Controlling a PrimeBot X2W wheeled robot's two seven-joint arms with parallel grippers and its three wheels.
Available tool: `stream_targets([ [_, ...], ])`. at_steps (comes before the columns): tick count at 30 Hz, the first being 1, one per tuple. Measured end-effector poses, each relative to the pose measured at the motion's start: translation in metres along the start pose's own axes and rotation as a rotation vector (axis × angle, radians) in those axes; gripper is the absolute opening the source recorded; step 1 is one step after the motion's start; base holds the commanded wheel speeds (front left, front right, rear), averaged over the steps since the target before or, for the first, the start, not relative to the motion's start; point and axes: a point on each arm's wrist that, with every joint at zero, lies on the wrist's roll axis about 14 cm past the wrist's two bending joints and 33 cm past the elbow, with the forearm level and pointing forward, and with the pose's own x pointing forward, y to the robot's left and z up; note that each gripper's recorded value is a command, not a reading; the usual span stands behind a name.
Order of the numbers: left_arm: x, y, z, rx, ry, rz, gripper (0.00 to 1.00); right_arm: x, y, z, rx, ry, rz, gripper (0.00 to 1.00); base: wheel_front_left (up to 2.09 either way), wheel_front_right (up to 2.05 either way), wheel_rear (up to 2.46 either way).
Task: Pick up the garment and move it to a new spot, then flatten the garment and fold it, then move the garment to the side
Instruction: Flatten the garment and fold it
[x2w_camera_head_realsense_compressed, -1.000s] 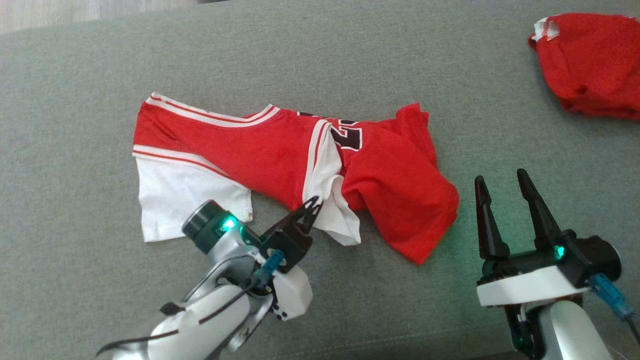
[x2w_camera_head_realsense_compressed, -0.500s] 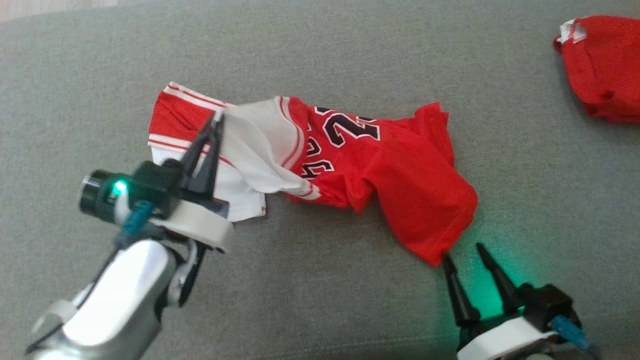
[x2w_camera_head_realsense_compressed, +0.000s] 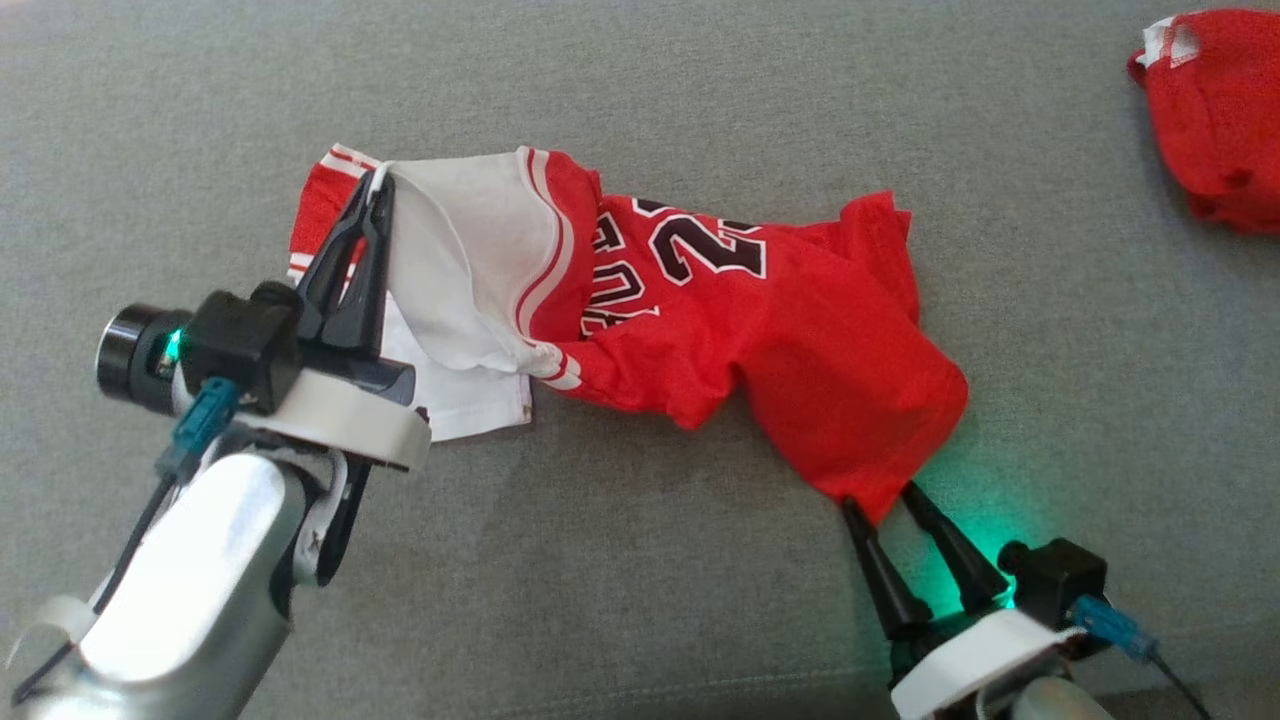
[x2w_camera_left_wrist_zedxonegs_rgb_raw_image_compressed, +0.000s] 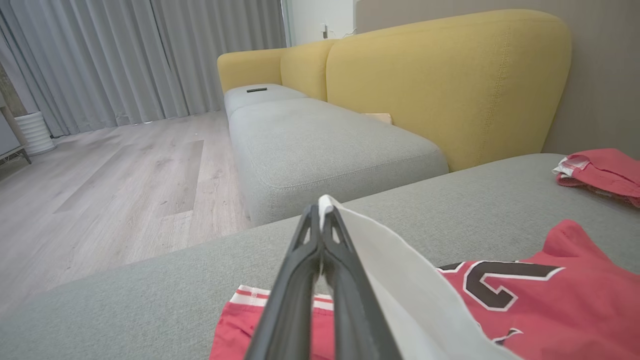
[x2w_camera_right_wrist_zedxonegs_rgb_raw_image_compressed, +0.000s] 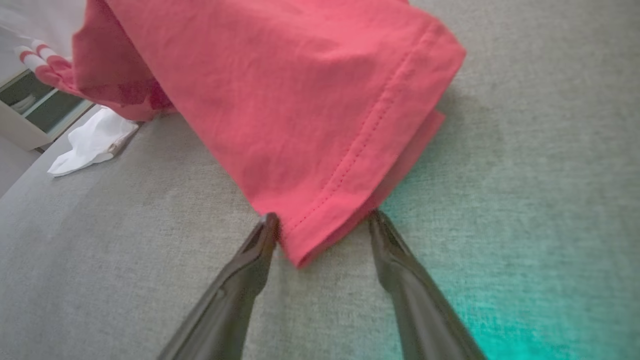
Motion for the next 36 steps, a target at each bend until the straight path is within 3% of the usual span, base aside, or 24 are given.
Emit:
stream_targets([
  [1,0.000,0.000,0.000,-0.001,0.001,0.000,0.00,0.001,0.001,-0.001,0.006,0.003,0.004,0.55,0.00,0.00,0.00],
  [4,0.000,0.001,-0.001,-0.003,0.002,-0.004,0.00,0.003,0.001,-0.003,0.006,0.018,0.020,0.00,0.00,0.00,0.00],
  [9,0.004,0.012,0.007,-0.007,-0.025,0.033,0.00,0.002,0.003,-0.005,-0.001,0.044,0.047,0.00,0.00,0.00,0.00],
  [13,0.005,0.021,0.039,-0.098,-0.120,0.080,0.00,-0.003,-0.004,0.013,0.001,-0.002,0.041,0.00,0.00,0.00,0.00],
  [19,0.000,0.040,0.114,-0.228,-0.346,0.092,0.00,-0.029,-0.029,0.117,-0.035,-0.298,0.020,0.00,0.00,0.00,0.00],
  [25,-0.013,0.043,0.191,-0.367,-0.567,0.020,0.00,-0.079,-0.025,0.221,-0.113,-0.560,0.054,0.00,0.00,0.00,0.00],
  [30,-0.011,0.044,0.254,-0.419,-0.706,-0.051,0.00,-0.097,-0.022,0.274,-0.175,-0.650,0.068,0.00,0.00,0.00,0.00],
  [36,0.032,0.062,0.299,-0.433,-0.756,-0.059,0.00,-0.071,-0.012,0.358,-0.231,-0.725,0.113,0.00,0.00,0.00,0.00],
])
